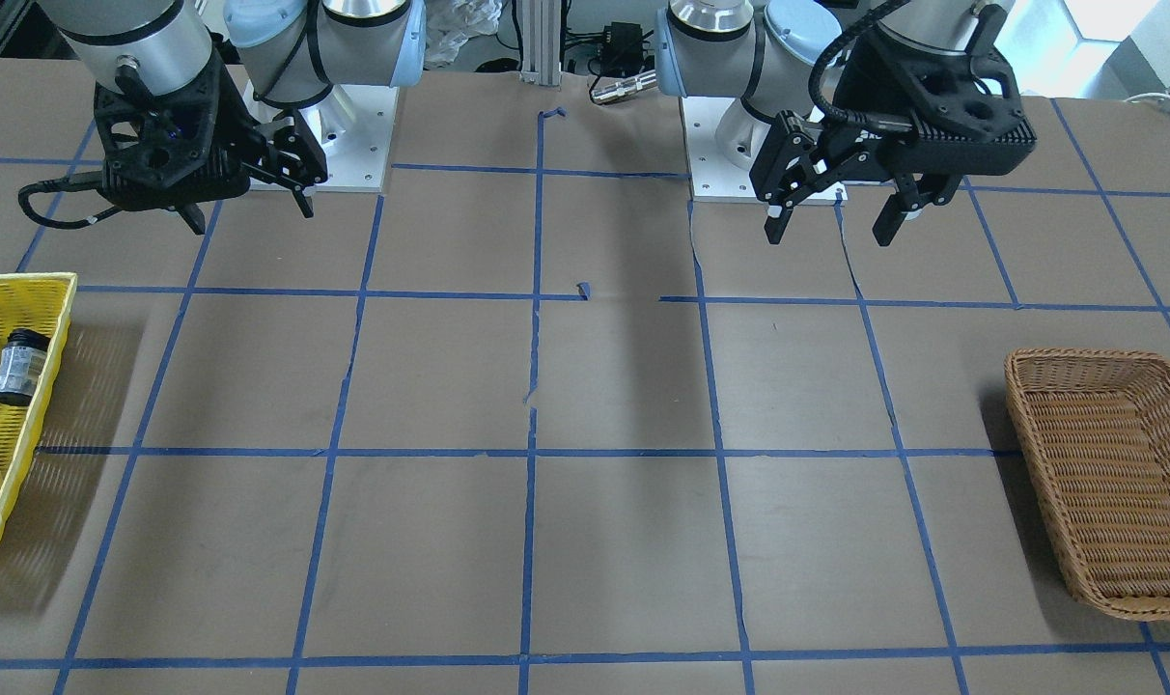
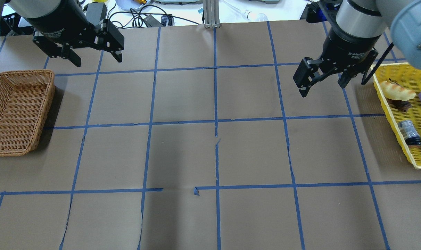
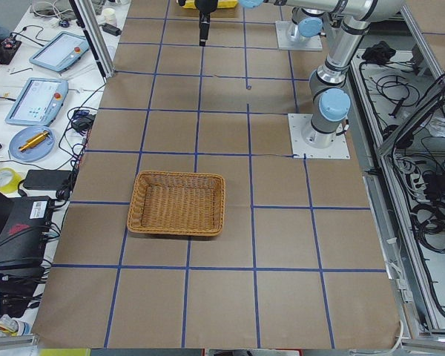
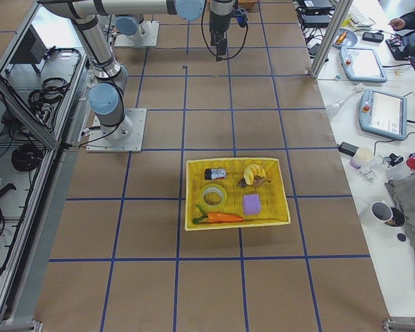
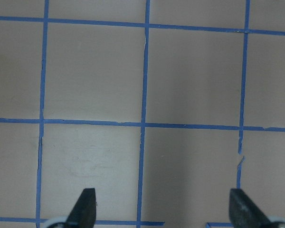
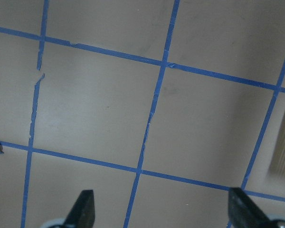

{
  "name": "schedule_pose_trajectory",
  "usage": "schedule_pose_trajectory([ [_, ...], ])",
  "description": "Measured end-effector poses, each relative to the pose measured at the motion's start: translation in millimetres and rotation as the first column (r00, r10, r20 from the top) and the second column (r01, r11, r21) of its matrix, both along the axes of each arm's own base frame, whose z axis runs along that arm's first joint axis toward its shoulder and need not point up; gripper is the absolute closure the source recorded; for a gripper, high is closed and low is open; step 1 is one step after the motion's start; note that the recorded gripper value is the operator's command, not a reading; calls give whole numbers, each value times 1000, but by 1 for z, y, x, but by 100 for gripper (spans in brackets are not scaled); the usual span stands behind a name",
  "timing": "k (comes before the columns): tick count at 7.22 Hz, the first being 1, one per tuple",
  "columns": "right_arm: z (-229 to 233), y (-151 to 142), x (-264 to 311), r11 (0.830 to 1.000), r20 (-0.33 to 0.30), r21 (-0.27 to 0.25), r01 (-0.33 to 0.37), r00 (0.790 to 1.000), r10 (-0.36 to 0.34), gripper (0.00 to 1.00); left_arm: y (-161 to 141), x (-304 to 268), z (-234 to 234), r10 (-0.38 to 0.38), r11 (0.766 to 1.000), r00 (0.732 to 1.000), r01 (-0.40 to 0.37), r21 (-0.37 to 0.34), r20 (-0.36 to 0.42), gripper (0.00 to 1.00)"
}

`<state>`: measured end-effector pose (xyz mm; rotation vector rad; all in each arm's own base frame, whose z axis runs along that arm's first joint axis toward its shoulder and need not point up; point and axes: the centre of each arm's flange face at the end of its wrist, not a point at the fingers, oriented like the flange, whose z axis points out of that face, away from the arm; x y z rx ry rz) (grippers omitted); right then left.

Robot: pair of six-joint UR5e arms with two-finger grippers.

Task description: Transfer tape with both arms

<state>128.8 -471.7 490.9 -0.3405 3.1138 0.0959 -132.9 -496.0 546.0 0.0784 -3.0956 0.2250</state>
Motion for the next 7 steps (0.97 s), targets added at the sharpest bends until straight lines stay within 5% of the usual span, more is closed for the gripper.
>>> schedule_pose_trajectory([
  [7,-1,0,1,1000,1,1,-2,1000,2,0,-2,-1,-4,-5,1000,1000,5,12,-3,0],
])
